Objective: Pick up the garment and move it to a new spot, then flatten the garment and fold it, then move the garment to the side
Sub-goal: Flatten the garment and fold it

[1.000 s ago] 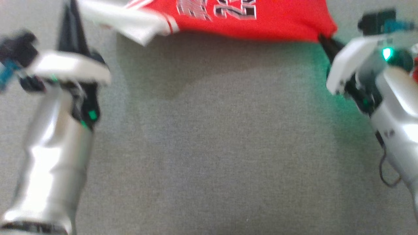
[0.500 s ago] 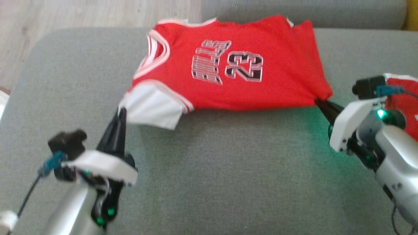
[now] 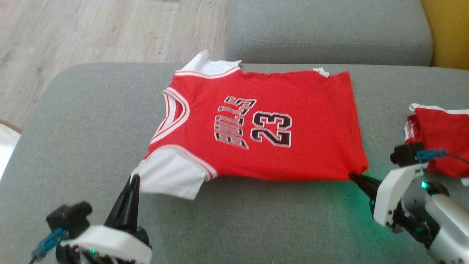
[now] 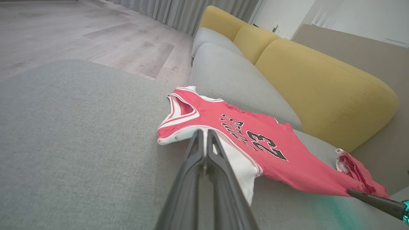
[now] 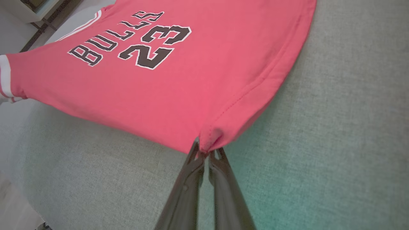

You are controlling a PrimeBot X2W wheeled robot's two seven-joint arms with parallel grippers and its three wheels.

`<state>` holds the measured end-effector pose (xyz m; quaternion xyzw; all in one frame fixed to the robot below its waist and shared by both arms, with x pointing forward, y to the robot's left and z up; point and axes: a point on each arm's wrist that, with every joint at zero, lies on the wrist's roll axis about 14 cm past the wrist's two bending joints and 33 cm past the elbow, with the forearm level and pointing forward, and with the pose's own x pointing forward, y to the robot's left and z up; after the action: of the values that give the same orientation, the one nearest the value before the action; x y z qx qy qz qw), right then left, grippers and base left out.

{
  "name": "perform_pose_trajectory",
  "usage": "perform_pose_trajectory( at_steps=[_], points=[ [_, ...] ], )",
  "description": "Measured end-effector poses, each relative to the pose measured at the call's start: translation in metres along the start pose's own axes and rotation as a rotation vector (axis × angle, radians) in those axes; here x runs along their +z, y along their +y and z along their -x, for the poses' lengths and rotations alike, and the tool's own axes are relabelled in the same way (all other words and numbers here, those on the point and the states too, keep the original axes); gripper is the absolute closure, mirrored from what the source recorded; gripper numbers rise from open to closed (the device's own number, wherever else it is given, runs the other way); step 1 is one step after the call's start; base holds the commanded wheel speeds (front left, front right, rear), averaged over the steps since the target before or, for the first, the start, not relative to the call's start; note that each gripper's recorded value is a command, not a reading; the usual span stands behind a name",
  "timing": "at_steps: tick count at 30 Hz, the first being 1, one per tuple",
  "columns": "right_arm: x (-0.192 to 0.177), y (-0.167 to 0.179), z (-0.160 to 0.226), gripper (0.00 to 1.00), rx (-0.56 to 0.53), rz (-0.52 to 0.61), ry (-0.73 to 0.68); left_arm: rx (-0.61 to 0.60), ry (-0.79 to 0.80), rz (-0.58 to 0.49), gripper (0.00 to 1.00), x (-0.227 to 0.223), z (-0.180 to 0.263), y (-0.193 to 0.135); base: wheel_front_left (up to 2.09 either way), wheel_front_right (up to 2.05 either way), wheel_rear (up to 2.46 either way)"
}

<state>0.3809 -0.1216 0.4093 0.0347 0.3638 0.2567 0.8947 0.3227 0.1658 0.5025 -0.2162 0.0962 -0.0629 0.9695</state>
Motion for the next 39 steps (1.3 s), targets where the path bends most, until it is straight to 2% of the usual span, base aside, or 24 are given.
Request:
perform_pose_trajectory(
  at_steps=[6, 16, 20, 24, 39],
  points=[
    [-0.01, 0.001, 0.006, 1.0, 0.007, -0.038, 0.001, 0.011, 0.023, 0.007, 1.0, -0.005, 0.009, 0.0, 0.0, 0.0, 0.0],
    [-0.01, -0.009, 0.0, 1.0, -0.022, -0.047, 0.029, -0.002, 0.039, -0.057, 1.0, 0.005, -0.018, 0.004, 0.0, 0.0, 0.0],
    [-0.001, -0.011, -0.007, 1.0, -0.026, -0.046, 0.037, -0.006, 0.051, -0.098, 1.0, 0.009, -0.034, 0.008, 0.0, 0.0, 0.0],
    [0.008, -0.014, -0.014, 1.0, -0.03, -0.049, 0.052, -0.02, 0.092, -0.196, 1.0, 0.009, -0.055, 0.014, 0.0, 0.0, 0.0],
    [0.031, -0.034, -0.039, 1.0, -0.064, -0.052, 0.121, -0.047, 0.135, -0.391, 1.0, 0.024, -0.134, 0.025, 0.0, 0.0, 0.0]
  ],
)
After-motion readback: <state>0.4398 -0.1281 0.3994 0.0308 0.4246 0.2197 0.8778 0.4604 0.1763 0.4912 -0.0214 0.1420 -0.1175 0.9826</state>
